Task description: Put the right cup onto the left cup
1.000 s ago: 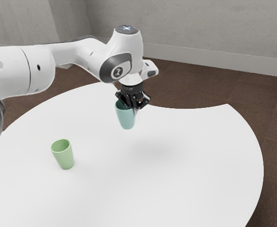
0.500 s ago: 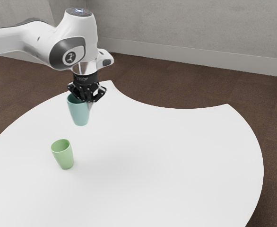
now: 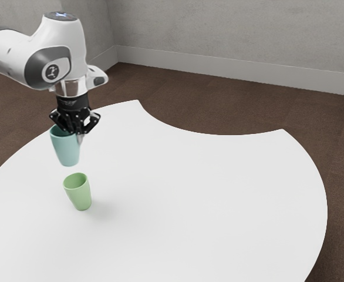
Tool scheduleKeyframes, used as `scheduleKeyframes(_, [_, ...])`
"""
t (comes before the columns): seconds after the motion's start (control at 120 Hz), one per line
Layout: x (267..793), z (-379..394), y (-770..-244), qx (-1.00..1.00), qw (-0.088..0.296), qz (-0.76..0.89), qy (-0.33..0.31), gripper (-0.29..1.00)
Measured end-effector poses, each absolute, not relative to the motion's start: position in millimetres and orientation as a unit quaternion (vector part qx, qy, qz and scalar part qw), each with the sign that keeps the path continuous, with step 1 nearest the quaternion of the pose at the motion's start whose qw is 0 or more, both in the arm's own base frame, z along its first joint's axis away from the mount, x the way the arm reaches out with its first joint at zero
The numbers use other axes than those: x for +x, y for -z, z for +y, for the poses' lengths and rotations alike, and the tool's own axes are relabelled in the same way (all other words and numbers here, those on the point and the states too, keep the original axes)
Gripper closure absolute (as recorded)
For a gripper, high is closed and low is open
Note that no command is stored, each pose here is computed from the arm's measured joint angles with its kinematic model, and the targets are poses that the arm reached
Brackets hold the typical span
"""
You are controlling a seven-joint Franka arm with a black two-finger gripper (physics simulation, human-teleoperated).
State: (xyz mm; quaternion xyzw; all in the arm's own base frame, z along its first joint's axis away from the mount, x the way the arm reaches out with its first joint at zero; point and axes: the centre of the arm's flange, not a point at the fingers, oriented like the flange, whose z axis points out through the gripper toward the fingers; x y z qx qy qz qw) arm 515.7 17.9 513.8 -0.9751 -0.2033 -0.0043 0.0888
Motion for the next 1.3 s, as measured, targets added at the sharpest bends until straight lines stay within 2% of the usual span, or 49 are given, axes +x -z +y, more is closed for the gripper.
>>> scheduleKeyframes(0.55, [549.8, 54.5, -487.5, -0.973, 0.106, -0.206, -0.002, 0.78])
scheduleKeyframes(1.3, [541.5, 52.9, -427.8, -0.978, 0.092, -0.187, -0.005, 0.78])
